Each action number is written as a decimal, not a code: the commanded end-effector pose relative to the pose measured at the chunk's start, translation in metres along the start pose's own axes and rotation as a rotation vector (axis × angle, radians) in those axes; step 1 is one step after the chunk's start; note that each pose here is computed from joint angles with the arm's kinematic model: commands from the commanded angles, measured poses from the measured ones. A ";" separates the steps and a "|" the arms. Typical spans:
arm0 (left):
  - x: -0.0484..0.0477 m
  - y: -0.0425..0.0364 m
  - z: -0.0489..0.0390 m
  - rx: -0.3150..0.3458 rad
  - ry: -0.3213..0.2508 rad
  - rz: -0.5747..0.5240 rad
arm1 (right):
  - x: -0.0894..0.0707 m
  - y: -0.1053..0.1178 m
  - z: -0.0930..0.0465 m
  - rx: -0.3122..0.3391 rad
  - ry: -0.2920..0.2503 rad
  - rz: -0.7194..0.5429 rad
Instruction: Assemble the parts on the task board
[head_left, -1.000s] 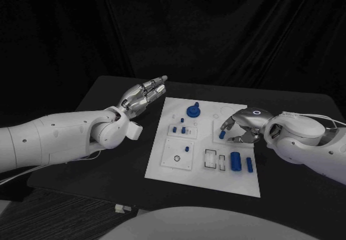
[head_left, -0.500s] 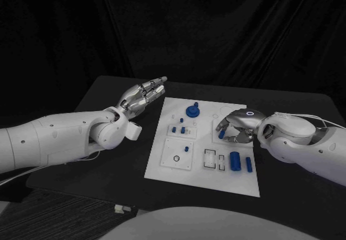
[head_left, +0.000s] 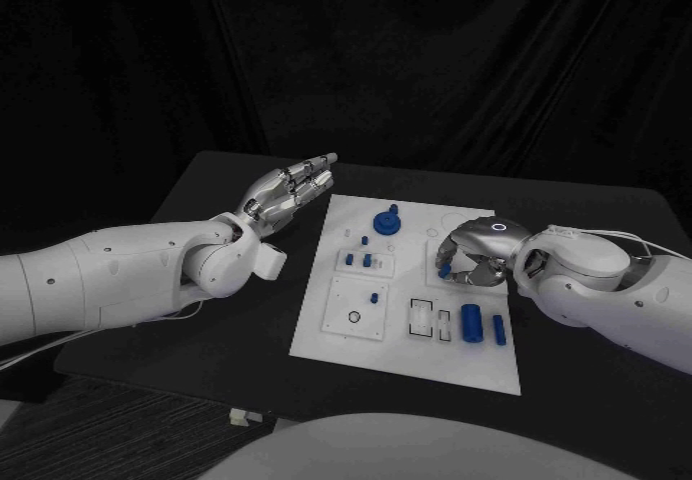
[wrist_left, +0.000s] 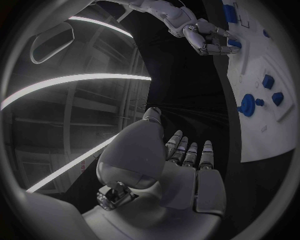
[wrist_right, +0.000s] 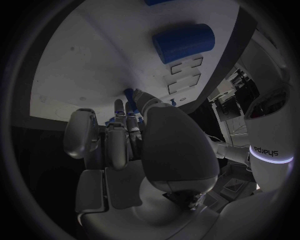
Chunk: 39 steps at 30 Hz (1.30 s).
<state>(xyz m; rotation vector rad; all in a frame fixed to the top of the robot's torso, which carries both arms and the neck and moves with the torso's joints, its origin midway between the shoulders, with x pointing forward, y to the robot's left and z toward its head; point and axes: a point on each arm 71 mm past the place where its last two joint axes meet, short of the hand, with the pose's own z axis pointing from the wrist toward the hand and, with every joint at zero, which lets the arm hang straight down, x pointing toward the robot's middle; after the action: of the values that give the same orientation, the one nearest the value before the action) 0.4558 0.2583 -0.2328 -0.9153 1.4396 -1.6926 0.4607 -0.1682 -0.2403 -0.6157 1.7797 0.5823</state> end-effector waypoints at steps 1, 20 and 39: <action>0.0016 -0.0152 -0.0015 0.224 0.010 -0.010 | -0.003 0.002 0.000 -0.014 -0.058 0.003; 0.0006 -0.0118 -0.0029 0.211 0.008 -0.013 | -0.038 0.009 -0.014 -0.022 -0.192 -0.001; 0.0021 -0.0094 -0.0018 0.202 0.014 -0.018 | -0.054 0.094 0.005 -0.223 -0.134 0.140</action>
<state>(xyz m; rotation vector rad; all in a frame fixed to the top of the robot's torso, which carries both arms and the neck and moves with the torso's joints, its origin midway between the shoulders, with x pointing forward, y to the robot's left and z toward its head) 0.4555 0.2578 -0.2379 -0.9225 1.4486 -1.6951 0.4179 -0.0922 -0.1788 -0.6080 1.6137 0.8908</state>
